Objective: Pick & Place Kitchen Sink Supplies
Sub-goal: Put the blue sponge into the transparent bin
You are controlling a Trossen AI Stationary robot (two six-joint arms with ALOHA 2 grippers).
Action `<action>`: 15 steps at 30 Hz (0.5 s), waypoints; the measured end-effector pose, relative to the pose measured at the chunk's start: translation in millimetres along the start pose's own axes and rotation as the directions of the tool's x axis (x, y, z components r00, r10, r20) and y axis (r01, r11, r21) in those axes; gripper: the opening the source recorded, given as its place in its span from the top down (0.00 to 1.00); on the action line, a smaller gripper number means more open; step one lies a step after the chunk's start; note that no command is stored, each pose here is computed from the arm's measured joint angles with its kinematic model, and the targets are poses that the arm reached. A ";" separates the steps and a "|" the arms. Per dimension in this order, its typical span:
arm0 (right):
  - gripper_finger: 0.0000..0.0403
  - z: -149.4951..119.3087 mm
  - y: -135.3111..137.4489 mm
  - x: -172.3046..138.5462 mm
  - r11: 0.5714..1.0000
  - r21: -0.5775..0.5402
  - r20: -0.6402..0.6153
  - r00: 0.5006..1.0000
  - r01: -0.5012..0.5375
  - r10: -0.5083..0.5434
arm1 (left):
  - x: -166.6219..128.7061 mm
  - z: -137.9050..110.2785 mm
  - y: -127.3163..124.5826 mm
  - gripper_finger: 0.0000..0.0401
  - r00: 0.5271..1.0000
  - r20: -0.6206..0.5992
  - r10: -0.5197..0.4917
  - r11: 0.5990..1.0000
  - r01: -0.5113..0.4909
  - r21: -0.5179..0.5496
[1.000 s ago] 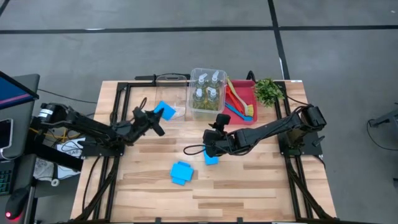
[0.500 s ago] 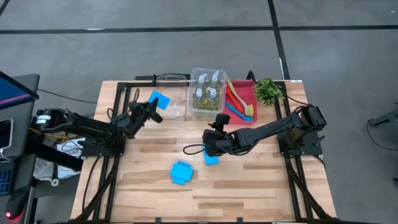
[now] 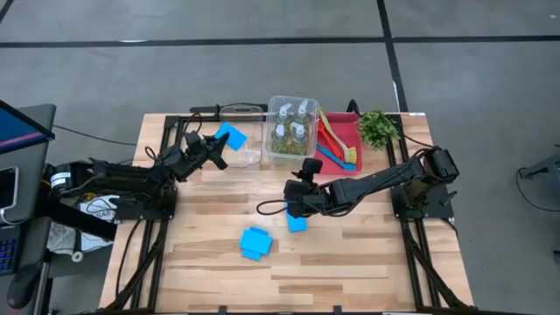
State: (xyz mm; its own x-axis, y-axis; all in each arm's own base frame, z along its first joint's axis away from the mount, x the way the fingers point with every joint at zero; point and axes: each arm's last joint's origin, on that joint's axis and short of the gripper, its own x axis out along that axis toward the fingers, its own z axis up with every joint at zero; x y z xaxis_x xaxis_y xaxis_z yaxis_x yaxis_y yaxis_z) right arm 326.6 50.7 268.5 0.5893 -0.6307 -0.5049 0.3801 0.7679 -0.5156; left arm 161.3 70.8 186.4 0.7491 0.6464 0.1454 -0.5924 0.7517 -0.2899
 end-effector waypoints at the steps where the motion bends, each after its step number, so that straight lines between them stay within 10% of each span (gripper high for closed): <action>1: 0.64 0.0 -0.4 0.4 1.000 0.001 -0.001 1.000 0.001 -0.001 | 0.3 0.2 0.8 0.89 1.000 0.000 -0.001 1.000 0.001 0.001; 15: 0.65 0.3 -3.0 3.0 1.000 0.009 -0.004 1.000 0.008 -0.008 | 1.8 -0.6 6.4 0.76 0.999 -0.013 0.032 0.999 -0.032 0.013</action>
State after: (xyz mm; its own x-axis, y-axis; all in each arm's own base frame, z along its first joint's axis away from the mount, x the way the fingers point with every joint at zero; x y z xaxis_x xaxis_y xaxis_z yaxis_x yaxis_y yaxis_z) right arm 327.5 46.5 268.7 0.5829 -0.6377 -0.5036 0.3913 0.7635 -0.5138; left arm 159.1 76.7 184.3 0.7335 0.6683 0.1238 -0.6196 0.7323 -0.2825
